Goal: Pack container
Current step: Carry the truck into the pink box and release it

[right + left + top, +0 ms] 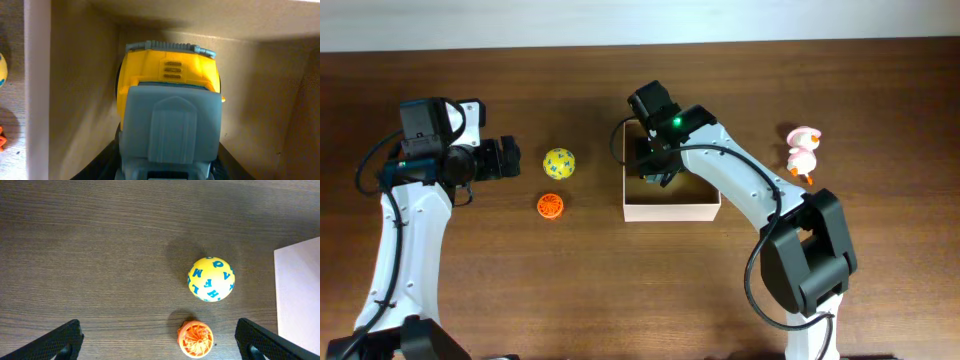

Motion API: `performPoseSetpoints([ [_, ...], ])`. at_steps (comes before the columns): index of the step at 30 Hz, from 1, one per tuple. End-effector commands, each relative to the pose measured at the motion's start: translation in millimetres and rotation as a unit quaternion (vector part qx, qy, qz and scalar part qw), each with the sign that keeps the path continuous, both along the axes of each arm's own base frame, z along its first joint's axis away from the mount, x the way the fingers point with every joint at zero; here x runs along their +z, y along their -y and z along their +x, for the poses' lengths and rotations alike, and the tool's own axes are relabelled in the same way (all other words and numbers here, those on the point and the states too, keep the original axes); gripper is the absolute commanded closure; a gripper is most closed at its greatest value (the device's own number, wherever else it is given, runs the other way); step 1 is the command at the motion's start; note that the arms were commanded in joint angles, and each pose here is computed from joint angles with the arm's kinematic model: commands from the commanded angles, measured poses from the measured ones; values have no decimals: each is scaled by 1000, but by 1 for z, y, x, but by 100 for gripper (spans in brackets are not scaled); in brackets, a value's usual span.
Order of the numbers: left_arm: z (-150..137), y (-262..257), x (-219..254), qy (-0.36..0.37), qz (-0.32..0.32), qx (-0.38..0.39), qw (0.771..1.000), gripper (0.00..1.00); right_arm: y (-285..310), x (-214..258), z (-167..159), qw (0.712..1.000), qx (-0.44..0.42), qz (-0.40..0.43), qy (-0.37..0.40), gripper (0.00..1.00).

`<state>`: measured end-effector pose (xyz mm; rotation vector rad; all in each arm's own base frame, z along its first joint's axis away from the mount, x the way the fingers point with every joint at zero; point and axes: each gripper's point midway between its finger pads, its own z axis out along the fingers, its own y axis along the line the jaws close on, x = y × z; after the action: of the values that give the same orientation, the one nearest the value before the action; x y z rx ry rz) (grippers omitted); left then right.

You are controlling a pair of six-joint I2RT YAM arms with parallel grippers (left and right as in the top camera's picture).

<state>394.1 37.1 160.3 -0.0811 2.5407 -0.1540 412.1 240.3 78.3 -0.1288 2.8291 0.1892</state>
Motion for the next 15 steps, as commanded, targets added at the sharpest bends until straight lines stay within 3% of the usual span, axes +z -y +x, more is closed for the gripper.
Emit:
performPoseSetpoints([
  [1,4,-3,5,5,-1,6,1000,1,-2,0,1,1000,-4,6,0,62],
  [7,4,-3,5,5,-1,7,1000,1,0,0,2,1000,-7,1,2,62],
  [15,4,-3,5,5,-1,6,1000,1,63,-4,8,993,-60,-101,3,62],
])
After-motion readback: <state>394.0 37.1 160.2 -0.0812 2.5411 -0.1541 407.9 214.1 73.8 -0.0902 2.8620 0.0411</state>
